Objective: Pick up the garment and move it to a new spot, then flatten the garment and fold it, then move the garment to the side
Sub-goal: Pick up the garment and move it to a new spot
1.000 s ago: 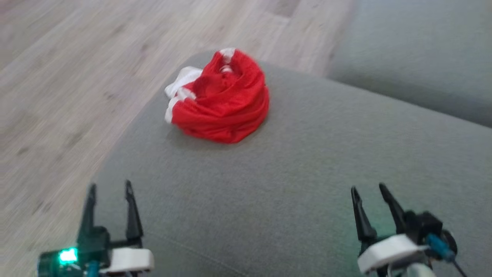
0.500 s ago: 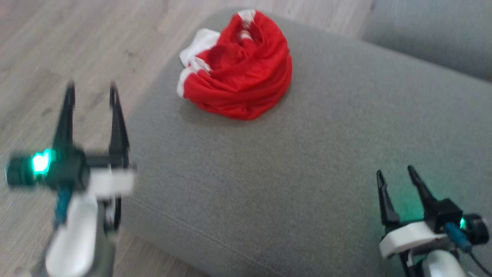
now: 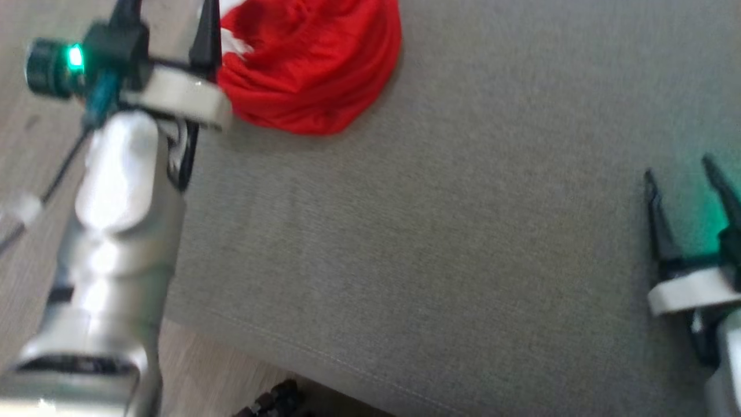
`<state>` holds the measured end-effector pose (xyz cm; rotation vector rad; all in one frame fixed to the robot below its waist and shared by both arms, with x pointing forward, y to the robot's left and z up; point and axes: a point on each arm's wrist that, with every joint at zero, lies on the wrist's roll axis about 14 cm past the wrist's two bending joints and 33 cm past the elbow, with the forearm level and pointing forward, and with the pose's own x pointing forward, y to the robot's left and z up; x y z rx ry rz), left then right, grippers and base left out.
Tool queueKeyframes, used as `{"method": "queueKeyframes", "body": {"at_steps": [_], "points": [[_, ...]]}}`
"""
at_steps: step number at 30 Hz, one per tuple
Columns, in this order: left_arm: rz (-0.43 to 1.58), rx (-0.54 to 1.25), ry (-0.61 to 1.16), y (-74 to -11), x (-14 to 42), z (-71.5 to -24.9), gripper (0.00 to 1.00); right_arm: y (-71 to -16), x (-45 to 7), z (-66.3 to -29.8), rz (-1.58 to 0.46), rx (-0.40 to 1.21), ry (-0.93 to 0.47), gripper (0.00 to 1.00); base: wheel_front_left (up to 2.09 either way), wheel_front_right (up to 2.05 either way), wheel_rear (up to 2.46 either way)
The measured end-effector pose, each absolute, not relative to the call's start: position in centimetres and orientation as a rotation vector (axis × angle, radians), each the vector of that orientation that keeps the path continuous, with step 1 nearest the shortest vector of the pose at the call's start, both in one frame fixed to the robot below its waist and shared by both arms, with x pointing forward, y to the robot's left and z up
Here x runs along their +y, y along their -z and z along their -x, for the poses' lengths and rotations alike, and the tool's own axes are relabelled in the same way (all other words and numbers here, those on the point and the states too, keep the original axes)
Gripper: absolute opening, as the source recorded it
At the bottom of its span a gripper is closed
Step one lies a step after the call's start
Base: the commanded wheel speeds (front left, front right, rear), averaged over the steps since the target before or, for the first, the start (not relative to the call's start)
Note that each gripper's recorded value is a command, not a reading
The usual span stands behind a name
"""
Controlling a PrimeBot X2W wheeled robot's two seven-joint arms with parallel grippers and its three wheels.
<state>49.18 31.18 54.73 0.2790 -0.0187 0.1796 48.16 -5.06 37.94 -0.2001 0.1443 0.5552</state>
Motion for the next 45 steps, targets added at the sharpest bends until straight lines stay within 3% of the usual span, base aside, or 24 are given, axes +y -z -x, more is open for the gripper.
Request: {"method": "queueKeyframes", "body": {"at_steps": [6, 15, 16, 17, 23, 31, 37, 45], "points": [[-0.286, 0.161, -0.115, -49.0, 30.4, -53.6, 1.0, -38.2, -5.6, -51.0, 0.182, 0.078, -0.531, 1.0, 0.0, 0.0, 0.0], [-0.223, 0.355, -0.074, -42.4, 29.3, -55.7, 1.0, -37.6, -6.0, -51.2, 0.173, 0.055, -0.53, 1.0, 0.0, 0.0, 0.0], [-0.224, 0.362, -0.068, -42.1, 29.1, -55.8, 0.42, -37.6, -6.0, -51.2, 0.172, 0.056, -0.528, 1.0, 0.0, 0.0, 0.0], [-0.226, 0.361, -0.062, -42.1, 28.9, -56.0, 0.0, -37.7, -6.1, -51.2, 0.171, 0.052, -0.527, 1.0, 0.0, 0.0, 0.0], [-0.3, 0.228, -0.006, -46.7, 28.1, -58.0, 0.0, -38.7, -6.4, -51.3, 0.166, 0.043, -0.501, 1.0, 0.0, 0.0, 0.0], [-0.471, -0.075, 0.081, -58.6, 25.3, -58.9, 0.0, -42.4, -6.2, -49.2, 0.118, 0.021, -0.455, 1.0, 0.0, 0.0, 0.0], [-0.499, -0.3, 0.209, -66.6, 18.7, -58.1, 0.0, -47.7, -9.1, -47.2, 0.066, -0.064, -0.331, 1.0, 0.0, 0.0, 0.0], [-0.454, -0.539, 0.483, -74.0, 5.7, -55.1, 0.0, -52.5, -15.6, -41.5, -0.014, -0.141, -0.145, 1.0, 0.0, 0.0, 0.0]]}}
